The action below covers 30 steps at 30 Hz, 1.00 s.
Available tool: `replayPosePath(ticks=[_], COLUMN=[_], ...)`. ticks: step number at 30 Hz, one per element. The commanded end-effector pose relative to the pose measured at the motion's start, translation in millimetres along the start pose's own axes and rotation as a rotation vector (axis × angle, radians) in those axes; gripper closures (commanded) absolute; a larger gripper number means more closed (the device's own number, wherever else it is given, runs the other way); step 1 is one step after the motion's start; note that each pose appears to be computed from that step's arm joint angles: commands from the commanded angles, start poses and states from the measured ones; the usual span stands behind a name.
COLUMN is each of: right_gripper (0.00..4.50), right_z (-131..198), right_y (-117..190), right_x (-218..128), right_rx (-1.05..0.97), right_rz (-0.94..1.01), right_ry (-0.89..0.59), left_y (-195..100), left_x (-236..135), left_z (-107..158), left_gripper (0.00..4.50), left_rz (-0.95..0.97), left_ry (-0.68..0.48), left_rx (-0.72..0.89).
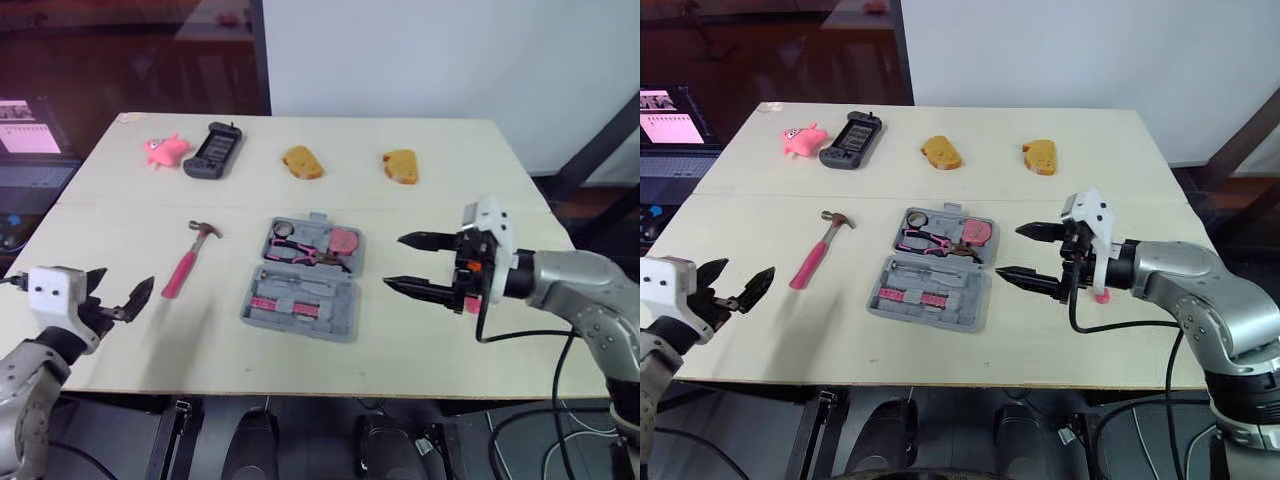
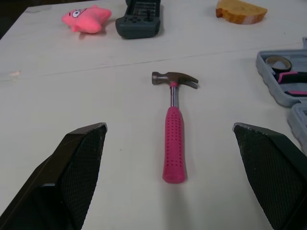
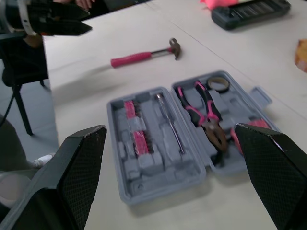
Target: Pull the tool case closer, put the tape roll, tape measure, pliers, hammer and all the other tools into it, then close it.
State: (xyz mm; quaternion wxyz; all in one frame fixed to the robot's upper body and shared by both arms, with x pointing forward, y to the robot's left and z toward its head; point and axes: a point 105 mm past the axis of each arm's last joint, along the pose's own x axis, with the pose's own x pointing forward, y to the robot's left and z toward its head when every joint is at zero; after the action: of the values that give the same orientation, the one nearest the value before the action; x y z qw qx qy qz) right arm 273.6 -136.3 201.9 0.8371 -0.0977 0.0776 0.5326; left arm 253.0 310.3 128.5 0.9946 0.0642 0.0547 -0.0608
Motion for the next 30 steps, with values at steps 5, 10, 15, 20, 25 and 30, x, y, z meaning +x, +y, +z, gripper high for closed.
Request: replayPosePath(ticks=[5,10,15,20,25,30], right_gripper=[0.0,0.0,0.0,0.0,0.0,0.0], right_z=[19,27,32,34,34,33], right_y=[7,9,13,14,15,14], right_x=[14,21,23,23,21,20], right_rx=[-0.065,-0.06,-0.086,-0.092,-0.069,-0.066], right_rz=[0.043,0.025,0.008,-0.021,-0.048,-0.064], right_ry=[-0.024,-0.042,-0.058,-0.065,-0.085,-0.078], left_y=[12,24,24,6,-5,-21], left_x=[26,74,112,142,160,177], left_z=[26,26,25,19,-1,-7], left_gripper=[0.06,0.06,0.06,0.06,0.06,0.06], left_rz=[0.003,-0.03,-0.079,-0.204,-0.213,-0.185], left_ry=[-0.014,0.105,0.236,0.305,0.344,0.328], left_rx=[0.079,0.138,0.078,0.035,0.006,-0.006])
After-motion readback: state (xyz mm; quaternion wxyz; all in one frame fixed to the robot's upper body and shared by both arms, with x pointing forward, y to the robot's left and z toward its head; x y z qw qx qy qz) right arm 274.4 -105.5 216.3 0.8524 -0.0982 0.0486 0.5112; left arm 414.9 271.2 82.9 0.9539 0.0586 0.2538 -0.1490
